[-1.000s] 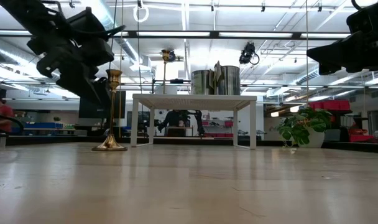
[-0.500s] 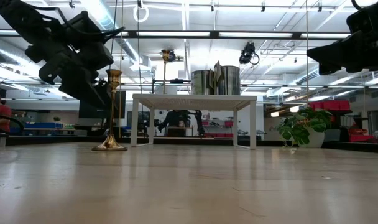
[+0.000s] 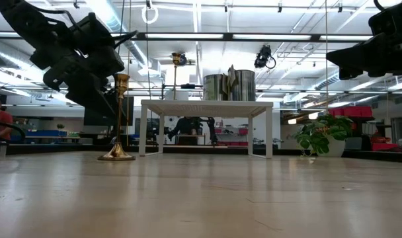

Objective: Pick & Place candle stick holders
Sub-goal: Put the top candle holder aligned with the other candle holder on the shelf

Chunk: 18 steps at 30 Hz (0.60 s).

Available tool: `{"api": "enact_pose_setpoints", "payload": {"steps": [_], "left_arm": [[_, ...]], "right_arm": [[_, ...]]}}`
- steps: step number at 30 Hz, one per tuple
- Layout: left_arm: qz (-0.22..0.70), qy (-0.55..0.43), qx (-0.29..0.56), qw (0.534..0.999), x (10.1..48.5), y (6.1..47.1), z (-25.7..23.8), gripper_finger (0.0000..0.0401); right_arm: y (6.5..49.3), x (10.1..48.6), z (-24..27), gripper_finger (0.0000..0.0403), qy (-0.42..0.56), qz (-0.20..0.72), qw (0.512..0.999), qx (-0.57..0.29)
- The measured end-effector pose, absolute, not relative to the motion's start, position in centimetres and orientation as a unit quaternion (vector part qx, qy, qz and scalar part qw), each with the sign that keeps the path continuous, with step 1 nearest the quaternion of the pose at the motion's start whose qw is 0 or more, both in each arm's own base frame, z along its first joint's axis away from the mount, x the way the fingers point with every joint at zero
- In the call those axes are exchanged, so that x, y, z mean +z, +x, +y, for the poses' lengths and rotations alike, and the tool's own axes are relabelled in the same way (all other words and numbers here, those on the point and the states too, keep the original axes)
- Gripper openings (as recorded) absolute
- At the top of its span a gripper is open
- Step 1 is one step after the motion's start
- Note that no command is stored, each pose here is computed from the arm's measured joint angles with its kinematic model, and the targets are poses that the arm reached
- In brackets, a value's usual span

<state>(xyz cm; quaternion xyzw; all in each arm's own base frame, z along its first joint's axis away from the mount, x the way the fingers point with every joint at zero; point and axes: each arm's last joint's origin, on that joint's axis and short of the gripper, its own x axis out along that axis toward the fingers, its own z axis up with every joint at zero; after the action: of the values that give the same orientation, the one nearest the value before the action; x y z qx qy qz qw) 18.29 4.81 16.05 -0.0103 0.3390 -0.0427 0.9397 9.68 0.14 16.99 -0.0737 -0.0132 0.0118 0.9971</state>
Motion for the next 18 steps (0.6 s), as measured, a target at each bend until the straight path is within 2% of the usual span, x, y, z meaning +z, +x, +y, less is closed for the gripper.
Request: {"api": "enact_pose_setpoints", "payload": {"steps": [10, 18], "left_arm": [[0.344, -0.021, -0.047, 0.938, 15.58, 18.80, 4.57, 0.0230], [0.343, -0.032, -0.041, 0.938, 15.59, 18.81, 4.59, 0.0176]], "right_arm": [[9.68, 16.97, 0.14, 0.0017, -0.073, -0.013, 0.997, 0.012], [9.68, 16.99, 0.14, 0.0017, -0.074, -0.013, 0.997, 0.012]]}}
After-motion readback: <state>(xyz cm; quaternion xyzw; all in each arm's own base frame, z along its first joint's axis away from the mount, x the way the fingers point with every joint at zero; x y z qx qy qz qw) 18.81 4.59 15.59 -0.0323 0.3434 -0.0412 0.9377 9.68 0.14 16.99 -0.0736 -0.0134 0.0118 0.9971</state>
